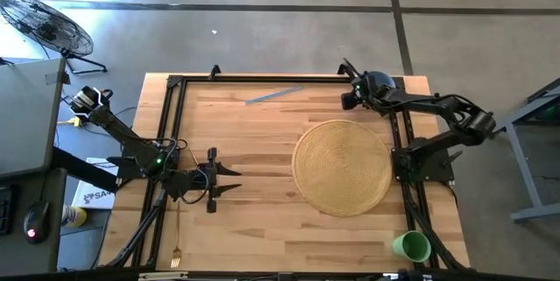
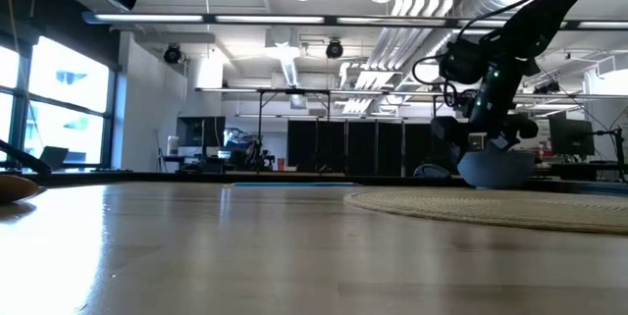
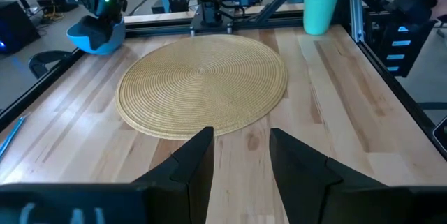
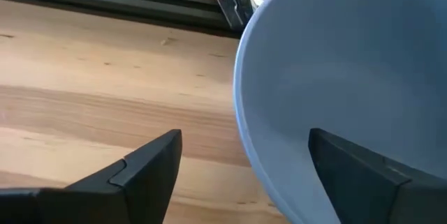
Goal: Pick & Place Utensil
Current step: Put the violet bowl in the center of the brown table mat
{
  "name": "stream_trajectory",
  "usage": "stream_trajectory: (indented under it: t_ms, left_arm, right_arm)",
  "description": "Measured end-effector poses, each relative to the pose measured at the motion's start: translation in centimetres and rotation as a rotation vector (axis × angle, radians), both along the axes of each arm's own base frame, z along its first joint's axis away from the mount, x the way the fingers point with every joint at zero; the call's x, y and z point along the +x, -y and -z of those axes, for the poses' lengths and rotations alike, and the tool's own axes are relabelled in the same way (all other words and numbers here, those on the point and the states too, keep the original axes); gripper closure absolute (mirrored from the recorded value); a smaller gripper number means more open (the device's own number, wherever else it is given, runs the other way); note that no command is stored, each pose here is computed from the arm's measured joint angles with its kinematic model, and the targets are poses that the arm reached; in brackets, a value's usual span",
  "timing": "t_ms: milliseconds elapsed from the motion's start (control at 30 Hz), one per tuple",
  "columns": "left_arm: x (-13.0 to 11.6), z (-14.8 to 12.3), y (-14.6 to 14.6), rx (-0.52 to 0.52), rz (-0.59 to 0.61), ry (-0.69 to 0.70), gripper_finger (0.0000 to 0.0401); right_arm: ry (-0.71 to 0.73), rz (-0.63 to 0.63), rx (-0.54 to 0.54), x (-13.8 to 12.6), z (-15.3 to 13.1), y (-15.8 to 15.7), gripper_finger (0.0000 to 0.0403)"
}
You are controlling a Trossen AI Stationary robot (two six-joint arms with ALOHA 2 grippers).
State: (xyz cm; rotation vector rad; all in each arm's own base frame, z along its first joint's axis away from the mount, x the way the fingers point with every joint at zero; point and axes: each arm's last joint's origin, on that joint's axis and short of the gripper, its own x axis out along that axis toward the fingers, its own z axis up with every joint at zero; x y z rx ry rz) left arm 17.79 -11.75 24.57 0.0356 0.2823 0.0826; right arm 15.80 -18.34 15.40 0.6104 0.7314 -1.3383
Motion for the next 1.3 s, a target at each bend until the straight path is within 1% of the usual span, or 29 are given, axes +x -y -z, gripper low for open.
stream_trajectory:
  t_ms: [267,433,600,900,967,1100,1300]
  left_arm:
    - [0.00,0.01,-0.01,0.001,-0.002,0.000,0.0265]
    - [0.00,0.01,-0.02,0.002,-0.005,0.000,0.0265]
    - [0.00,0.01,-0.02,0.003,-0.007,0.001,0.0265]
    - [0.00,0.01,-0.02,0.003,-0.007,0.001,0.0265]
    - [0.00,0.01,0.02,-0.003,0.009,-0.003,0.0265]
    - [0.00,0.04,0.16,-0.017,0.053,-0.014,0.0265]
    - [0.00,0.03,0.16,-0.018,0.053,-0.012,0.0265]
  right_arm:
    - [-0.005,-0.007,-0.040,0.00,-0.47,0.08,0.0133]
    - [0.002,-0.010,-0.042,0.04,-0.50,0.11,0.0160]
    - [-0.003,-0.009,-0.037,0.00,-0.44,0.07,0.0198]
    - [0.014,-0.027,-0.021,0.09,-0.41,0.01,0.0284]
    - [0.017,-0.030,-0.019,0.10,-0.41,0.00,0.0299]
    - [0.019,-0.027,-0.019,0.10,-0.41,0.00,0.0324]
    - [0.019,-0.027,-0.018,0.09,-0.40,0.00,0.0353]
